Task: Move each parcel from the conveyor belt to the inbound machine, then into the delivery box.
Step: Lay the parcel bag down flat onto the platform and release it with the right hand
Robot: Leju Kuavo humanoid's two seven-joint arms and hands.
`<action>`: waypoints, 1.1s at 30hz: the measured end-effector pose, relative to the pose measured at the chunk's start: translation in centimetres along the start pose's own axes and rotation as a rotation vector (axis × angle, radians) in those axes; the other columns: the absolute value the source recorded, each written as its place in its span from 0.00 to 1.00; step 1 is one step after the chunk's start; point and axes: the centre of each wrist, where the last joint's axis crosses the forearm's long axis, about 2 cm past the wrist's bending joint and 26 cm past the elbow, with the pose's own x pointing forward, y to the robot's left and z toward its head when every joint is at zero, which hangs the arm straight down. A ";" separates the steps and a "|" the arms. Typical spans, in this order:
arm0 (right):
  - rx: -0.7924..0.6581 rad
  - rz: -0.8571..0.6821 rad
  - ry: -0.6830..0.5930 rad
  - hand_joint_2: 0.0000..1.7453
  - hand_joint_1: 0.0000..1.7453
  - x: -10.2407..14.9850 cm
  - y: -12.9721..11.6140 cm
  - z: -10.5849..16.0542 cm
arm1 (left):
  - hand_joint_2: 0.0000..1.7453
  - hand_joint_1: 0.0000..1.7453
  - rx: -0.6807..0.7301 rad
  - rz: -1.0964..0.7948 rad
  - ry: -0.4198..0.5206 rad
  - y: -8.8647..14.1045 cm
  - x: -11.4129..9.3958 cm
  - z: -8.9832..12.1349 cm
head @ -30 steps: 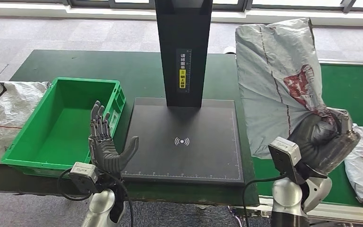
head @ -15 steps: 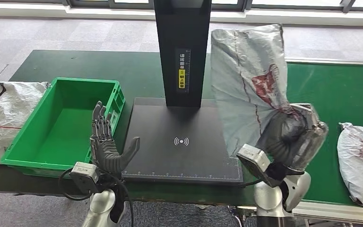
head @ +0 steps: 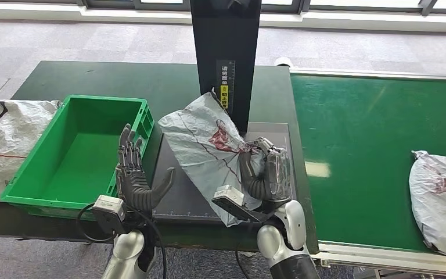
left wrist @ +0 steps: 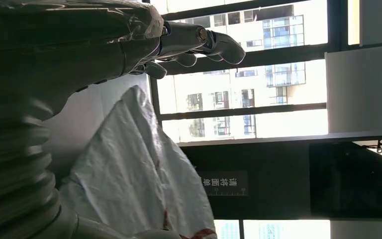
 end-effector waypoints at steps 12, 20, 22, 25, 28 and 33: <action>0.084 -0.037 0.099 1.00 0.86 -0.6 2.0 2.0 | 1.00 0.00 0.014 -0.012 0.000 0.0 0.0 0.0; 0.060 -0.041 0.278 1.00 0.12 -2.3 2.3 3.7 | 1.00 0.00 0.032 -0.027 0.001 0.1 0.0 0.0; 0.059 -0.040 0.293 1.00 0.00 -2.6 2.3 4.0 | 1.00 0.00 0.033 -0.027 0.001 0.1 0.0 0.0; 0.049 -0.032 0.300 1.00 0.00 -3.1 2.1 4.2 | 1.00 0.00 0.037 -0.030 0.001 0.1 0.0 0.0; 0.026 -0.012 0.294 0.50 0.00 -3.7 1.6 4.4 | 1.00 0.00 0.046 -0.033 0.003 0.1 0.0 0.1; -0.094 0.000 0.288 0.00 0.00 -4.6 -0.4 3.9 | 1.00 0.00 0.050 -0.037 0.010 0.1 -0.1 0.2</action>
